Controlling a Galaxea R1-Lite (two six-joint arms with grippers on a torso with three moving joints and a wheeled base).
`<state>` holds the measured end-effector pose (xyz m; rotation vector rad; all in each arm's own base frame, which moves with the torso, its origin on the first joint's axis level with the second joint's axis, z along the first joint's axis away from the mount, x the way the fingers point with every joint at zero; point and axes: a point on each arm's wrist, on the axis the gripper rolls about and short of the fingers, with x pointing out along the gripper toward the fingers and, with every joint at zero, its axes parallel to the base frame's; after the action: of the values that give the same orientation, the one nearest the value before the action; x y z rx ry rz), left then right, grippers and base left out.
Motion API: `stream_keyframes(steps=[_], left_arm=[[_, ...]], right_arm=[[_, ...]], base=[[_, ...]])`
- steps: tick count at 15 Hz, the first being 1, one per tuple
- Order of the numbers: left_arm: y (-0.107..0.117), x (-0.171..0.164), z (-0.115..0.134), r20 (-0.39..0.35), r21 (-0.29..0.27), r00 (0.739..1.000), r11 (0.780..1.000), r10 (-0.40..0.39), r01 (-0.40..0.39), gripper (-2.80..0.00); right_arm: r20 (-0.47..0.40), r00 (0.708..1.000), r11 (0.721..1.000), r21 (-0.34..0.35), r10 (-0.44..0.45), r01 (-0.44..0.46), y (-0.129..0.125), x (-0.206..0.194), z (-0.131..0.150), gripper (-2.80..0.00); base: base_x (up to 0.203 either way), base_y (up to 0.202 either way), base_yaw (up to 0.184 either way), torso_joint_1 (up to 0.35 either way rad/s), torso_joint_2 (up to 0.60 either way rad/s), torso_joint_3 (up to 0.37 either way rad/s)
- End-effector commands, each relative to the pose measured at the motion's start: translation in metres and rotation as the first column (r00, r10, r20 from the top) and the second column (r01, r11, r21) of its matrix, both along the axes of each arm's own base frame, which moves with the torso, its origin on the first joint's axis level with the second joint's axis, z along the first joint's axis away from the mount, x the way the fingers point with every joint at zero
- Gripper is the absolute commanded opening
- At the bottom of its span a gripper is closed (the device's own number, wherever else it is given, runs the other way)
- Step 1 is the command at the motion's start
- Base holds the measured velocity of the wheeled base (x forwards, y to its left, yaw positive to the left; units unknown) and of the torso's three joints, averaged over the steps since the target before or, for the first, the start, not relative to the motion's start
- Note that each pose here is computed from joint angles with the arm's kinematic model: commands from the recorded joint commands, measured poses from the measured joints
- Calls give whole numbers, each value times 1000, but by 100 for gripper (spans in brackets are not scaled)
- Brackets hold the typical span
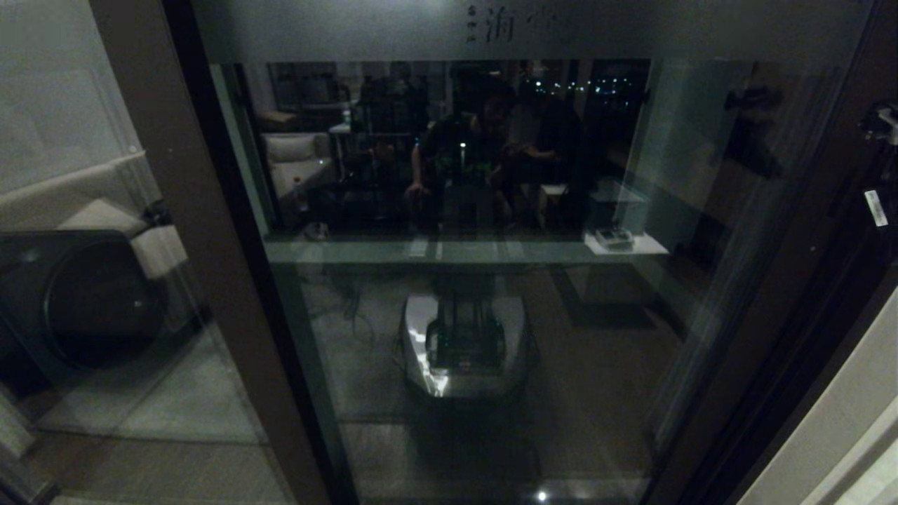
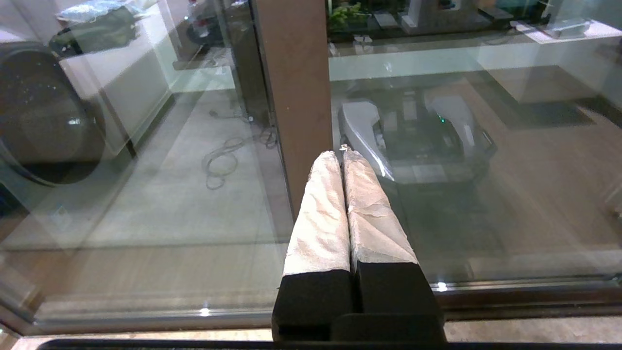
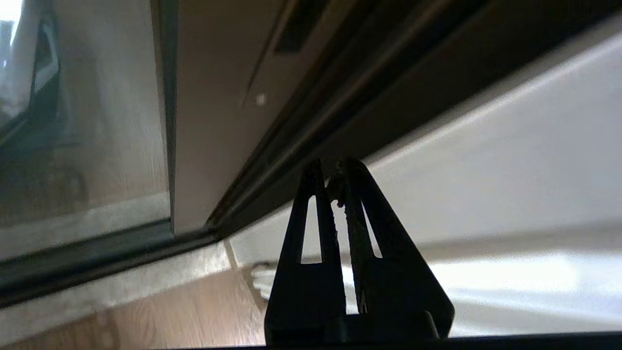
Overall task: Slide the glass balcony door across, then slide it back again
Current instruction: Close the slid door
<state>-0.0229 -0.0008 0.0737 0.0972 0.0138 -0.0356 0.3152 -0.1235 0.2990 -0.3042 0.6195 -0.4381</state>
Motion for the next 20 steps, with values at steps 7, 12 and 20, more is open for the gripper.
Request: stream_keyframes(steps=[7,12,20], left_arm=[[0,0,0,-1,1,1000,1000,0,0,-280],[0,0,0,-1,1,1000,1000,0,0,-280],[0,0,-1,-3,1,1000,1000,0,0,-280]], right_arm=[[74,997,999,-29,22,-20,-8,43,-24,-280],[130,991,998,-59,5,2,-13,58,-31,-280],[150,988,997,-69,-21,32,-16,67,-33,-280]], base=[[0,0,0,0,0,0],[0,0,0,0,0,0],[0,0,0,0,0,0]])
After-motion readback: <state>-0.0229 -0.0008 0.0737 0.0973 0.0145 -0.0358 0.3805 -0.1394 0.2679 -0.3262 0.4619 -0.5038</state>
